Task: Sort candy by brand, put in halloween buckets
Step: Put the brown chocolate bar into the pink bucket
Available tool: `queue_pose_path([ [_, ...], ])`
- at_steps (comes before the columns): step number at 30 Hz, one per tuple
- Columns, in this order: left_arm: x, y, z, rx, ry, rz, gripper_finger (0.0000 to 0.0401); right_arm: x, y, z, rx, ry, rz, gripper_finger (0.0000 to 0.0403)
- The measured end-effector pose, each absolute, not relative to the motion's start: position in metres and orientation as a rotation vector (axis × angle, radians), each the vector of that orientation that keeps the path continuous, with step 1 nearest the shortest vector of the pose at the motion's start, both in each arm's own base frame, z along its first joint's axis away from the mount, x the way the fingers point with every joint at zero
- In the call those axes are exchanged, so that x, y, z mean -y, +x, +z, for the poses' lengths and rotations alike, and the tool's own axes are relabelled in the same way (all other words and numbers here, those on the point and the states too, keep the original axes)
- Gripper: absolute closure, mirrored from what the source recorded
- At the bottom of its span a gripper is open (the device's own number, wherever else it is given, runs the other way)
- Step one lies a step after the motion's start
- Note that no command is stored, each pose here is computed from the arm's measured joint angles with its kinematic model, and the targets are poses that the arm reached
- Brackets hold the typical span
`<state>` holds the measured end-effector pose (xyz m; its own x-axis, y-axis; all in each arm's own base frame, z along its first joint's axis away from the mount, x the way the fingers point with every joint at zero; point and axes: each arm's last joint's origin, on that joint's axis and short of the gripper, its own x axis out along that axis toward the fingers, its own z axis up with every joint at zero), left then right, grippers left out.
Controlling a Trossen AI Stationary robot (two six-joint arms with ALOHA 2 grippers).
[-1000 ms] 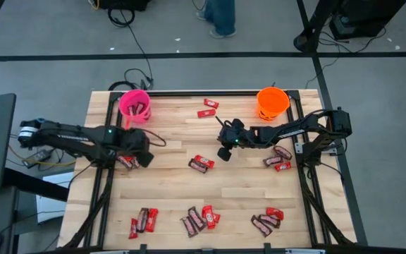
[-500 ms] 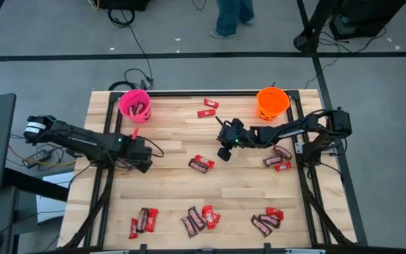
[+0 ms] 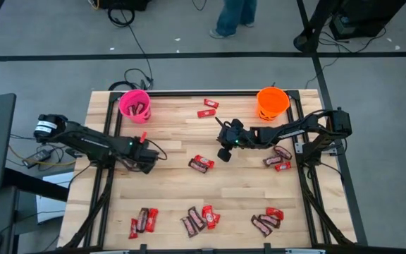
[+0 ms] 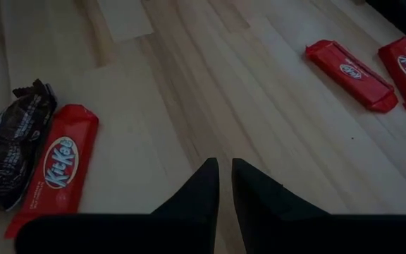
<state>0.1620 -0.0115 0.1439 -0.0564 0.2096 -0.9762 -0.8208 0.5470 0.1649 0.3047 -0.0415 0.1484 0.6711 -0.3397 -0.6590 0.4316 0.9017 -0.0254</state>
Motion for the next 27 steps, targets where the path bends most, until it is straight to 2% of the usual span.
queue_pose_path([
  [11,0.007,0.175,0.137,-1.373,-0.521,0.816,0.0194,0.041,0.305,0.148,-0.717,0.145,-0.412,0.0348],
  [27,0.007,0.18,0.137,-1.339,-0.481,0.762,0.0258,0.034,0.306,0.148,-0.723,0.161,-0.348,0.0348],
])
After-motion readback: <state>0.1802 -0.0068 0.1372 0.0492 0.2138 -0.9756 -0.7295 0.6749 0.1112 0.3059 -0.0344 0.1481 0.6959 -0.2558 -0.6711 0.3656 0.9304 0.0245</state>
